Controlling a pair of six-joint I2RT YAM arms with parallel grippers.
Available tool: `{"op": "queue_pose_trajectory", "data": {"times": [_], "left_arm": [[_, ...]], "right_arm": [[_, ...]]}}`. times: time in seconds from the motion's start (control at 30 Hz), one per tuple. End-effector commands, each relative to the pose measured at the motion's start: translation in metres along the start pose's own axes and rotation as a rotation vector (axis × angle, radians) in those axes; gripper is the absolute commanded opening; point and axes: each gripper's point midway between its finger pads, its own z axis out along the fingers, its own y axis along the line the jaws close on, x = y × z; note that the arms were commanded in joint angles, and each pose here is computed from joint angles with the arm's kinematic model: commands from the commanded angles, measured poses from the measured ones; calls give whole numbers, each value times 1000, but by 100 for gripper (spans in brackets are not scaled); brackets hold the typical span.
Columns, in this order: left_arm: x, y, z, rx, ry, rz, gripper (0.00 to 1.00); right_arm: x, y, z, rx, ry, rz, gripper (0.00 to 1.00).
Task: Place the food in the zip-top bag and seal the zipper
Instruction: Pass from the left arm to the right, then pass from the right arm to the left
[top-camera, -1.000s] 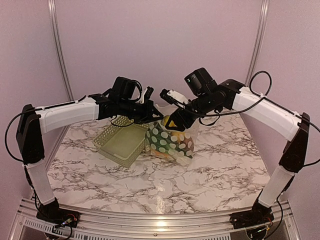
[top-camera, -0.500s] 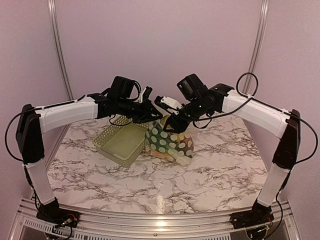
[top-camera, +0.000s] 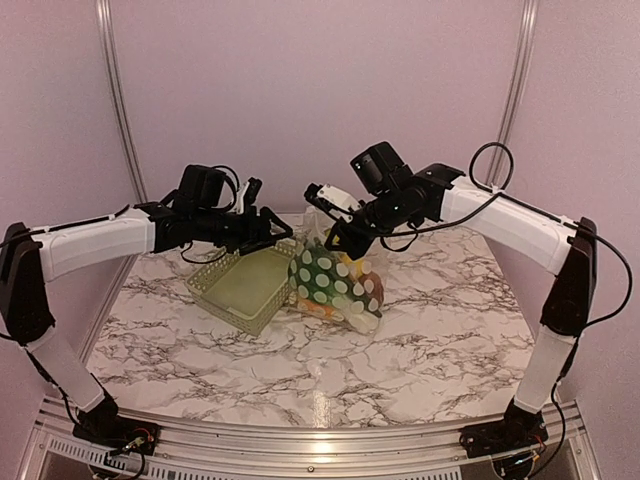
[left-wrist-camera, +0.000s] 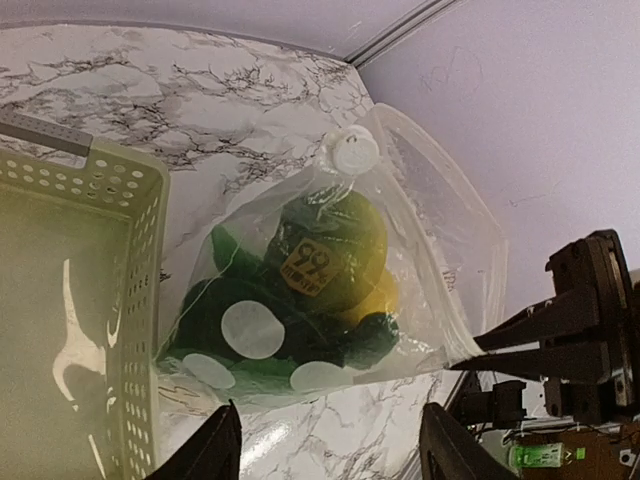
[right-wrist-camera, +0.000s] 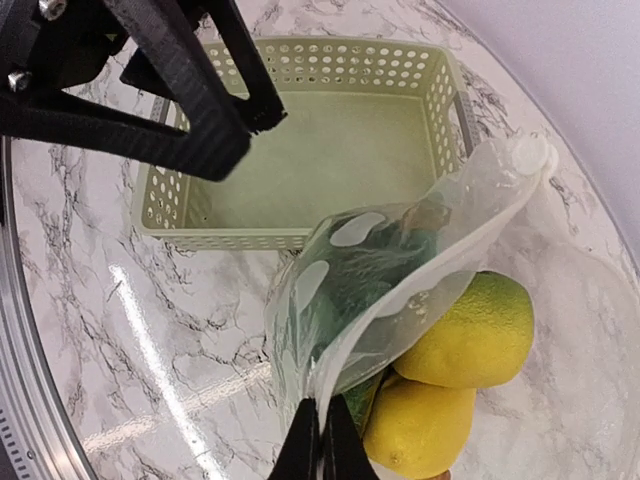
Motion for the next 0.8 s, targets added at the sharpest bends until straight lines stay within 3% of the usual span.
{"op": "queue_pose_trajectory", "data": {"times": [0.0,0.27,0.5,0.77], "left_arm": [[-24,-4,-48,8,-235,210,68],[-20,-1,-20,136,-251,485,74],[-31,6,29,347,-117,399,80],[-23,-22,31,673,-95,316,74]], "right_arm": [[-32,9,-30,-9,-109,-14,2],[-9,32,-49,-93,-92,-4,2],[9,39,-52,-117,-61,11,3],[11,41,-55,-125,-46,20,2]]}}
